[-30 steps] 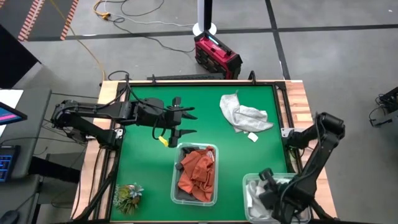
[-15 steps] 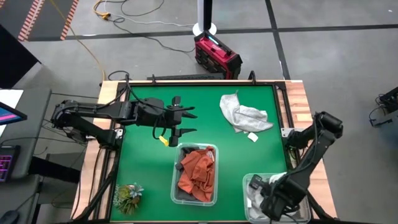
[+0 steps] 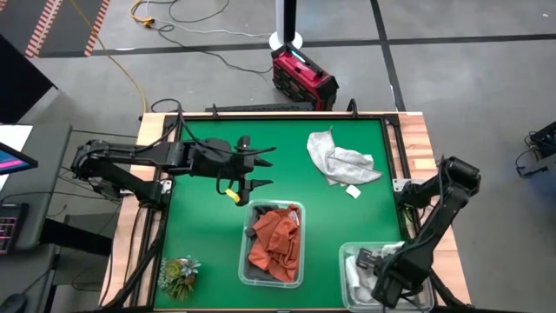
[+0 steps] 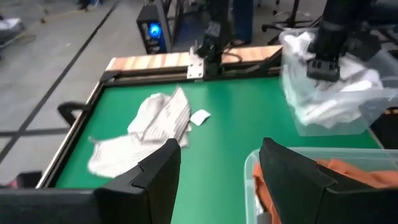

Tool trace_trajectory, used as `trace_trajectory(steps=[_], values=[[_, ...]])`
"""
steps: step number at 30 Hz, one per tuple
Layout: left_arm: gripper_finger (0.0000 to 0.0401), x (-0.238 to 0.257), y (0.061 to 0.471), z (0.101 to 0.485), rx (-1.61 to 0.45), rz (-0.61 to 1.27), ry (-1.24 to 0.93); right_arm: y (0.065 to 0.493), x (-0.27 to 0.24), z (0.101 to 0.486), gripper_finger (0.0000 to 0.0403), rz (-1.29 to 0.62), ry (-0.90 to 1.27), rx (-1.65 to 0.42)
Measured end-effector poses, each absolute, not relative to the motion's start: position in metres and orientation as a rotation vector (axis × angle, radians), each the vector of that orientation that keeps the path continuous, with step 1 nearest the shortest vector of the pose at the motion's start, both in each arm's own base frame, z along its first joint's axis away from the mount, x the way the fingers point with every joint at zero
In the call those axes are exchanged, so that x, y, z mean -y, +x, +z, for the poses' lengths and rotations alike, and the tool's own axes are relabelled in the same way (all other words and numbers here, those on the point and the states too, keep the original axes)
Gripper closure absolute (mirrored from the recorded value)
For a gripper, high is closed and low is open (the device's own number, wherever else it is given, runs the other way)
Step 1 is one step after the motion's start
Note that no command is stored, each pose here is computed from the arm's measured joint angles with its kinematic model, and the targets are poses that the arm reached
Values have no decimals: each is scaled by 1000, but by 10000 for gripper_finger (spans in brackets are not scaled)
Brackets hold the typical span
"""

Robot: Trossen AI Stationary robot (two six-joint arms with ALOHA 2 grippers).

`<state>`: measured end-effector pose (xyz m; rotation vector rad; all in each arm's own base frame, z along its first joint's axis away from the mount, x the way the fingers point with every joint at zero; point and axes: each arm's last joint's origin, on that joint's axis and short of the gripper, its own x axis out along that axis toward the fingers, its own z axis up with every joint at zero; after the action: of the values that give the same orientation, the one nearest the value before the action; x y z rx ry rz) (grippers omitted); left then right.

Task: Sort towels by color in basket
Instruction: Put the left light grey towel into the right transparent bin

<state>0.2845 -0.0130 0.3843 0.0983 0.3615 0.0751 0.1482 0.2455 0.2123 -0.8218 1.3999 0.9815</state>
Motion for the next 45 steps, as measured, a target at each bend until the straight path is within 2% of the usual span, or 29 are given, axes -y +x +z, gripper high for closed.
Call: trace_trajectory(steps=[8, 12, 18, 28, 45], values=[[193, 12, 284, 383, -375, 98, 77, 141, -237, 194, 357, 946, -771, -1326], [193, 12, 284, 383, -376, 101, 62, 148, -229, 186, 309, 906, -736, -1340], [193, 12, 283, 381, -393, 102, 63, 160, -221, 186, 251, 748, -595, -1407], [193, 12, 283, 383, -389, 101, 88, 168, -226, 239, 194, 661, -640, -1440], [193, 14, 280, 398, -374, 91, 88, 168, -226, 307, 187, 476, -441, -1480]])
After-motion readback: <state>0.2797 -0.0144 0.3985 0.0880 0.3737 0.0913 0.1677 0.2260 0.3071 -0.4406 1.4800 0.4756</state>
